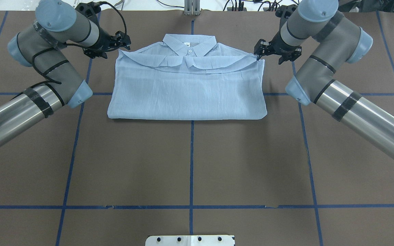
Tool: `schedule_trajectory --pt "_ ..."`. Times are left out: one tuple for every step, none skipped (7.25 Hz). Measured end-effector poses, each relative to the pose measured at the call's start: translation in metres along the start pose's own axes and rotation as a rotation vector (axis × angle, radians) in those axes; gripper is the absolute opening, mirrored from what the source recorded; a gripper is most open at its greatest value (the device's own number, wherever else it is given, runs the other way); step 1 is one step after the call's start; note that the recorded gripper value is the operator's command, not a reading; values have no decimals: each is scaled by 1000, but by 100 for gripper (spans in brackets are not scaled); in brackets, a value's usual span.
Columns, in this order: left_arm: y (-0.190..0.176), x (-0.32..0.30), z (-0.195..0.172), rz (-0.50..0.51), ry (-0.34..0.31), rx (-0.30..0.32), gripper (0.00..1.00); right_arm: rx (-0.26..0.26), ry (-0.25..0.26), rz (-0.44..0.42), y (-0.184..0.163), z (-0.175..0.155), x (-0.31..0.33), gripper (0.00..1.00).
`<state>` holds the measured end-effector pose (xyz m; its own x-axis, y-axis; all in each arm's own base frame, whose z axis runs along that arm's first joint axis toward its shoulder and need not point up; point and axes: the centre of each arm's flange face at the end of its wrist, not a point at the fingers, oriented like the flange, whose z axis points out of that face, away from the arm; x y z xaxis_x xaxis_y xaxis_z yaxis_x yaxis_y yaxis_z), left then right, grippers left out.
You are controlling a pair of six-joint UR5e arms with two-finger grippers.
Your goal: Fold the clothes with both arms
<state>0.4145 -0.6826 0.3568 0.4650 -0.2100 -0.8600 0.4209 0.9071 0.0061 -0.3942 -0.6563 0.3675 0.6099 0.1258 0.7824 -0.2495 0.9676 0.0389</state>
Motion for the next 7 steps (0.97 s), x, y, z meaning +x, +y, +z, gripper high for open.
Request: schedule_trajectory --pt "0 -1 -1 -2 1 0 99 -7 -24 -2 19 -4 1 100" --pt "0 -1 -2 -2 3 1 99 -23 -40 -2 43 -4 -2 100" --pt "1 1 -3 -1 6 2 99 -48 -48 -9 70 0 -2 100" --pt "1 0 -3 -1 6 2 99 -71 -51 -22 96 4 2 95" --pt "1 0 -3 -2 5 2 99 -90 -53 -35 116 6 4 85" --pt "1 -1 -3 -2 4 1 99 -109 -48 -44 130 8 1 63" --pt "2 -3 -2 -2 3 0 99 -124 -41 -49 139 10 -3 42"
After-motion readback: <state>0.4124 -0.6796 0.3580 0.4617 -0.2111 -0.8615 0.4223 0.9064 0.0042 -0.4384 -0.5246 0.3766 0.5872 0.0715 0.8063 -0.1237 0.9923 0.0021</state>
